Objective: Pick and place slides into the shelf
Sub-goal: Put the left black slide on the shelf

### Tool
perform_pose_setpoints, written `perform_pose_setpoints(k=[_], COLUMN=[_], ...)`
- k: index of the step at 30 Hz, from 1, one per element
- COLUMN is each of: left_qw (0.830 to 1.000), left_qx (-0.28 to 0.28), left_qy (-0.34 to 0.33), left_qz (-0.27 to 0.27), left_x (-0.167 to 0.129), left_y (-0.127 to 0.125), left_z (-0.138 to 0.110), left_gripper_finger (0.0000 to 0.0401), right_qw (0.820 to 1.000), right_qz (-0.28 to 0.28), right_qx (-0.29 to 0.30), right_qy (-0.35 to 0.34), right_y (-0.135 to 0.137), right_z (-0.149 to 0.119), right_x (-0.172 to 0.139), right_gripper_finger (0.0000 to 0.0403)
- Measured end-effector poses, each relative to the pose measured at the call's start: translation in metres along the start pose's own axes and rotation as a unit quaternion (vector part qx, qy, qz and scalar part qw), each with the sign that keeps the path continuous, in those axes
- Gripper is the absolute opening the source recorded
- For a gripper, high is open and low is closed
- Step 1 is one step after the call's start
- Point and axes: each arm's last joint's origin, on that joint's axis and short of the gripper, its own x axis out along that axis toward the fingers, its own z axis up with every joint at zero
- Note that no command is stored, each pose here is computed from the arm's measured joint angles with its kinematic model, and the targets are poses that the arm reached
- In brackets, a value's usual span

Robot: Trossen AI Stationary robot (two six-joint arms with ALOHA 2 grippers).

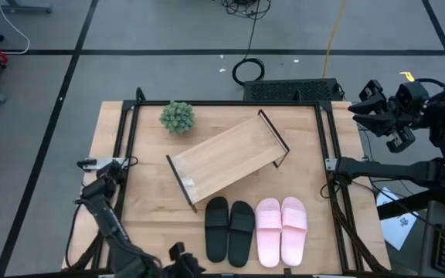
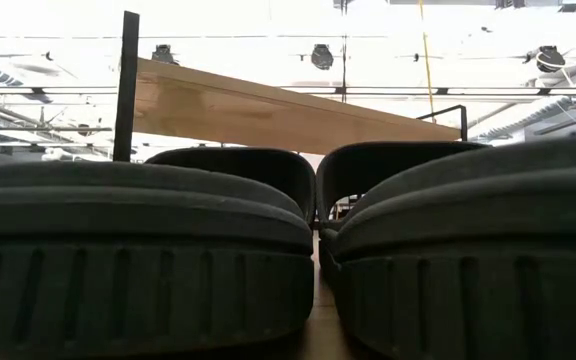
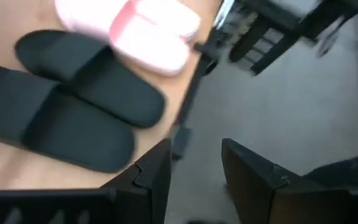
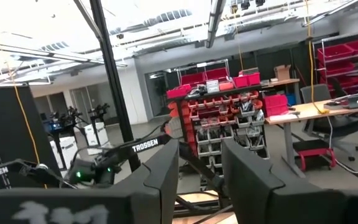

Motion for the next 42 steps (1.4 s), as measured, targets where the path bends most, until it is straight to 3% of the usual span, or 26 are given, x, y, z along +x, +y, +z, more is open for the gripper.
perform_pose_setpoints(k=[11, 16, 22, 29, 36, 42], left_qw=[0.983, 0.974, 0.972, 0.969, 0.995, 0.999], left_qx=[0.171, 0.212, 0.213, 0.206, 0.080, 0.019], left_qy=[0.063, 0.065, 0.088, 0.125, 0.039, -0.015], left_qz=[0.023, 0.037, 0.044, 0.057, 0.052, 0.027], left_x=[0.057, 0.070, 0.070, 0.068, 0.076, 0.082], left_y=[0.024, 0.030, 0.035, 0.040, 0.036, 0.033], left_z=[0.033, 0.036, 0.038, 0.032, 0.050, 0.067], left_gripper_finger=[0.0142, 0.0128, 0.0100, 0.0099, 0.0099, 0.0099], right_qw=[1.000, 1.000, 1.000, 0.999, 0.996, 0.992], right_qz=[-0.003, -0.006, -0.006, 0.005, 0.052, 0.091], right_qx=[0.010, 0.014, 0.014, 0.025, 0.042, 0.051], right_qy=[0.010, 0.019, 0.019, 0.029, 0.054, 0.067], right_y=[-0.001, -0.001, -0.001, -0.001, 0.001, 0.004], right_z=[-0.002, -0.004, -0.004, -0.005, -0.008, -0.009], right_x=[0.000, 0.000, 0.000, 0.000, 0.000, -0.001], right_gripper_finger=[0.0111, 0.0111, 0.0111, 0.0111, 0.0111, 0.0111])
